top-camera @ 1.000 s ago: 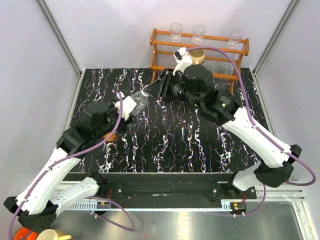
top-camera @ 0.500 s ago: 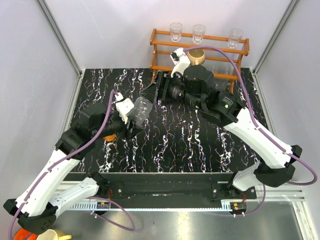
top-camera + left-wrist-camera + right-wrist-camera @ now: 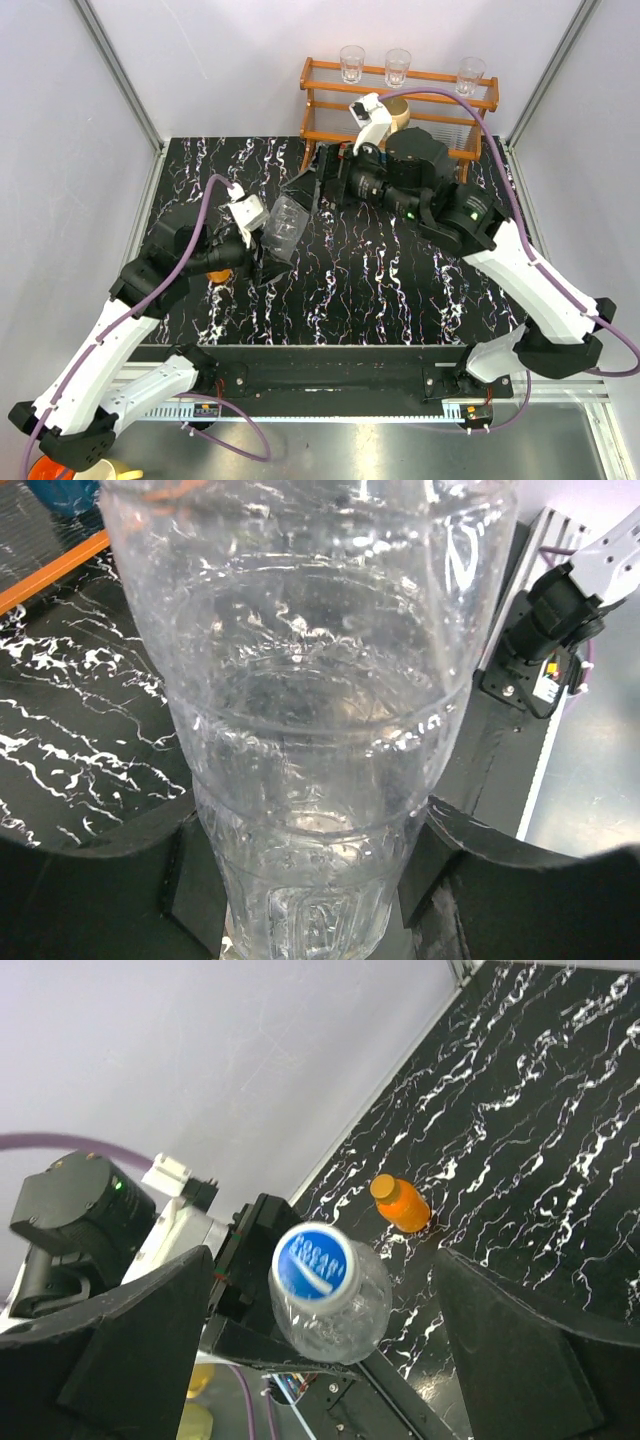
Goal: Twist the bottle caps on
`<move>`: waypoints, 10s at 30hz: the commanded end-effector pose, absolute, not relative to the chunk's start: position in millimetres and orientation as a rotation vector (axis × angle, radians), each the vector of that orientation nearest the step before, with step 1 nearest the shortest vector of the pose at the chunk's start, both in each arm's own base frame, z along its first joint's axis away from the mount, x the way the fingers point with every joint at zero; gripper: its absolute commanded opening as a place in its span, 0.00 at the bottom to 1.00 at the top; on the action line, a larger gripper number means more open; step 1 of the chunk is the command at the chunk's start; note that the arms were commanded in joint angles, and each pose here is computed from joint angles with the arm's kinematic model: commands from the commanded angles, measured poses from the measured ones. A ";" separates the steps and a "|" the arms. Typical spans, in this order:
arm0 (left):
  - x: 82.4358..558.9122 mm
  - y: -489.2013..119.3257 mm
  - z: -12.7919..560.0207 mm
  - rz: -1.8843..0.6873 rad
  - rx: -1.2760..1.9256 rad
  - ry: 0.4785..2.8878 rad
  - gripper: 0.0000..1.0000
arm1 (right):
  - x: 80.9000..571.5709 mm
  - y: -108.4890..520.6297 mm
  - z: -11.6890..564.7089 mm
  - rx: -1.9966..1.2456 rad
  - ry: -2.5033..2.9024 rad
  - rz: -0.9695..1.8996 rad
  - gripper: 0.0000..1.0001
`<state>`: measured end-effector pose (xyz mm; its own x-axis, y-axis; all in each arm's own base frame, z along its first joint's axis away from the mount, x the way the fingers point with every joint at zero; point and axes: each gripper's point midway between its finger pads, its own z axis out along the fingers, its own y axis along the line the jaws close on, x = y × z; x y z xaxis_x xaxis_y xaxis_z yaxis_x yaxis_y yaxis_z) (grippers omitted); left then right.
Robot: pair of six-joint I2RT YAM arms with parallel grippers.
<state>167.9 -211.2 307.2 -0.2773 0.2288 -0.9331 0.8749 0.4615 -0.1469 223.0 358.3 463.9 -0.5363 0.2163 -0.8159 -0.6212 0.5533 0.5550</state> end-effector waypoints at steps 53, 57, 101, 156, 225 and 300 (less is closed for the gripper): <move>84.4 -243.8 374.0 -1.518 1.094 1.167 0.54 | 137.8 357.6 552.6 -1.256 0.852 1.391 0.98; 86.0 -243.6 373.5 -1.514 1.079 1.174 0.53 | 132.7 363.5 547.2 -1.269 0.849 1.401 0.96; 85.6 -241.0 366.3 -1.491 1.072 1.191 0.51 | 130.2 387.9 543.0 -1.252 0.906 1.508 0.49; 144.3 -235.4 365.8 -1.289 0.808 1.294 0.48 | 115.8 380.4 528.6 -1.286 0.960 1.427 0.54; 84.3 -226.7 386.8 -1.318 1.148 1.013 0.48 | 93.6 367.1 561.3 -1.143 0.784 1.663 0.91; 174.8 -209.7 326.2 -0.989 0.744 1.454 0.47 | 122.9 383.9 550.9 -1.179 0.959 1.493 0.03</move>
<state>155.1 -218.8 335.8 -0.0437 -0.0790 -0.9959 0.9451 0.3198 -0.0668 155.4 404.6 514.1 -0.1175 0.1555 -0.9808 -0.9858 -0.1376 0.0962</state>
